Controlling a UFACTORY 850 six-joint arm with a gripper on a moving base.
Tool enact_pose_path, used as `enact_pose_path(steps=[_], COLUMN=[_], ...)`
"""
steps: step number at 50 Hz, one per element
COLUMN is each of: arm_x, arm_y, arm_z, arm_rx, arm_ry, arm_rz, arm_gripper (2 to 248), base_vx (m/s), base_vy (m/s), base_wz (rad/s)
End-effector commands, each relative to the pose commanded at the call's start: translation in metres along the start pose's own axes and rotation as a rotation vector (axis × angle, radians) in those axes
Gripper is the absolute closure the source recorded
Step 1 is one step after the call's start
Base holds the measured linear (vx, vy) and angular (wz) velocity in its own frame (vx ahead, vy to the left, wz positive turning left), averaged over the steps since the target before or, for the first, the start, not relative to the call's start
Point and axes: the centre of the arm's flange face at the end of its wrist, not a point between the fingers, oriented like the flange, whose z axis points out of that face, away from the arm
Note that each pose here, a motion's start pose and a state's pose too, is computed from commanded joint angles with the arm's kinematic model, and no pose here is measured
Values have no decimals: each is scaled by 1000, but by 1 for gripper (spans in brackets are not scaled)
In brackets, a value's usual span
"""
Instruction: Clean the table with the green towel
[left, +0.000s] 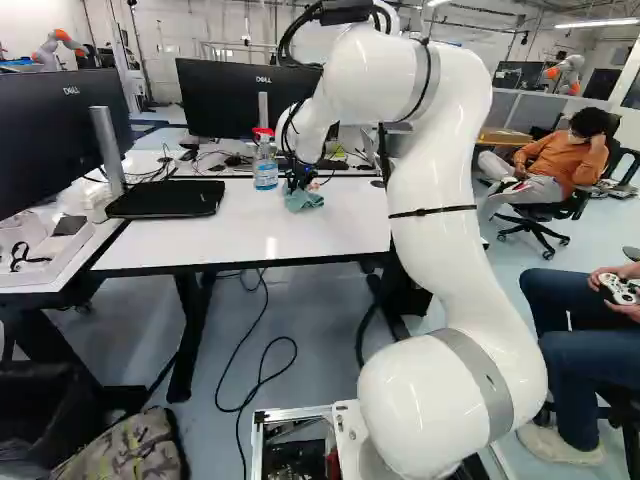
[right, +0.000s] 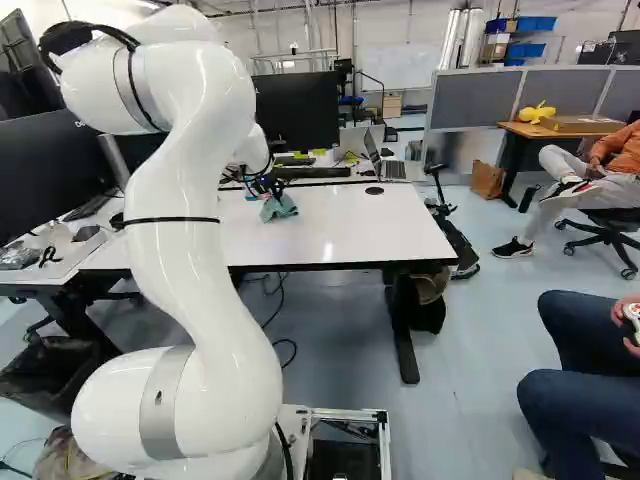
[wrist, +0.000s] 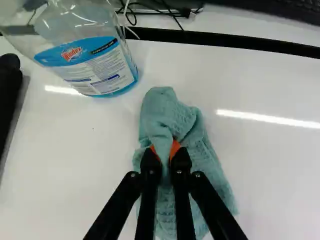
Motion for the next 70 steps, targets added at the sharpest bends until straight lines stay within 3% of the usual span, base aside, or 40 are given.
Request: enact_pose_path(steps=[14, 32, 51, 70], arm_x=[-12, -14, 7, 33], arm_y=[19, 52, 72, 77], arm_z=[-9, -11, 3, 23], arm_rx=[-14, -39, -54, -55], arm_ry=[-14, -14, 11, 45], arm_rz=[24, 67, 90, 91], arm_gripper=[213, 213, 213, 213], base_vx=[0, 0, 0, 0], base_vy=[0, 0, 0, 0], base_wz=[0, 0, 0, 0])
